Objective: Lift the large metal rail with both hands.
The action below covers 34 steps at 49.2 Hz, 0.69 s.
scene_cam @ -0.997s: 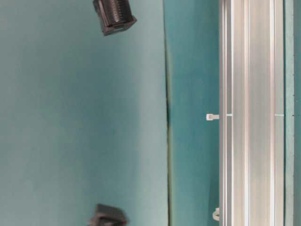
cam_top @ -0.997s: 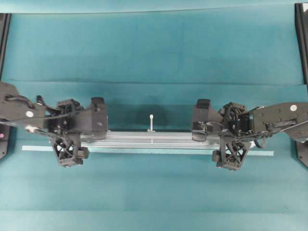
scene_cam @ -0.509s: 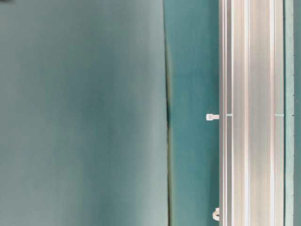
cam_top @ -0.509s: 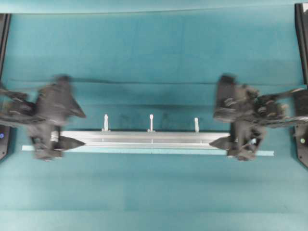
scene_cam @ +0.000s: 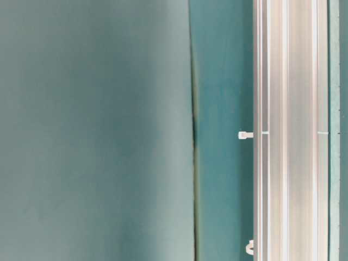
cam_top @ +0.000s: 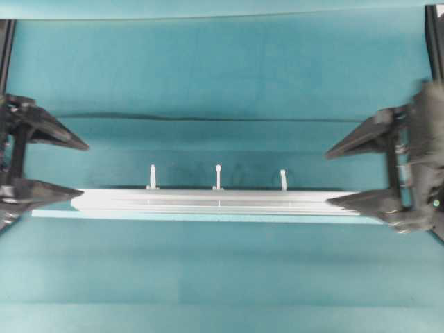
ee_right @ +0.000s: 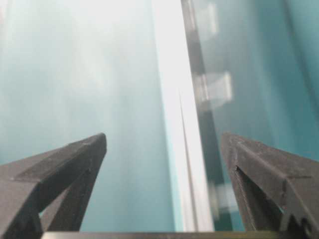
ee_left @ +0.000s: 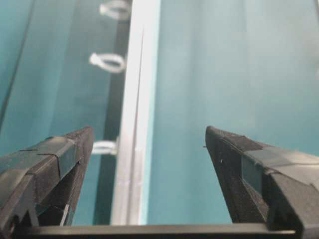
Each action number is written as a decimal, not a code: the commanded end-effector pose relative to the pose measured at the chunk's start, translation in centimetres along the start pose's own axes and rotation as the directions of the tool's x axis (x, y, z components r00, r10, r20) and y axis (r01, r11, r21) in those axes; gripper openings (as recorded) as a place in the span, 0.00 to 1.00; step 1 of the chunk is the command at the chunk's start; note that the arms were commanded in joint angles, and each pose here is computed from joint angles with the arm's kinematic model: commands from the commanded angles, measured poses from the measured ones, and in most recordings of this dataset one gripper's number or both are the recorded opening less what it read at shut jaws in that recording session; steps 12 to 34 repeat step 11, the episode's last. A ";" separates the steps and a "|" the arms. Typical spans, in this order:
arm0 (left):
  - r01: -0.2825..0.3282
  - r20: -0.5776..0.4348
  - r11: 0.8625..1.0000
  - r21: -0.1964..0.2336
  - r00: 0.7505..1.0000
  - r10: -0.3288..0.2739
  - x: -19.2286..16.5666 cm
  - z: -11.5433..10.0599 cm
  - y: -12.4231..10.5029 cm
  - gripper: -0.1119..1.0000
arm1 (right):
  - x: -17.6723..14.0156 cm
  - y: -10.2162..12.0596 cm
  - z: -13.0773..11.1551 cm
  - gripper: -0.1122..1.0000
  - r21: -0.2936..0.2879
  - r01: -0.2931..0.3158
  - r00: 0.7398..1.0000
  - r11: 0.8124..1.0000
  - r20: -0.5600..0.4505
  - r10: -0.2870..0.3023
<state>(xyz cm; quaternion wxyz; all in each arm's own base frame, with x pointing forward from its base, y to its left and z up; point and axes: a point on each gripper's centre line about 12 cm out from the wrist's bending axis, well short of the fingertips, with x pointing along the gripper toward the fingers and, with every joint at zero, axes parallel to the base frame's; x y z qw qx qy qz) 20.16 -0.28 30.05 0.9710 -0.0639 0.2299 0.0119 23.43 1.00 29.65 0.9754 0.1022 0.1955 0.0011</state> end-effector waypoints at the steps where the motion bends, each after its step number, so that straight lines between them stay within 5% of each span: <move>1: 0.007 0.045 1.000 -0.003 0.999 -0.007 -0.8 0.9 -0.1 0.96 | -1.3 0.4 1.4 0.97 0.007 -0.030 0.993 1.000 0.113 0.029; 11: 0.024 0.147 1.000 -0.007 0.989 -0.023 -2.5 2.0 -0.3 0.96 | -3.5 0.5 1.7 0.97 0.006 -0.047 0.981 0.999 0.190 0.045; 34: 0.024 0.147 1.000 -0.007 0.989 -0.023 -2.5 2.0 -0.3 0.96 | -3.5 0.5 1.7 0.97 0.006 -0.047 0.981 0.999 0.190 0.045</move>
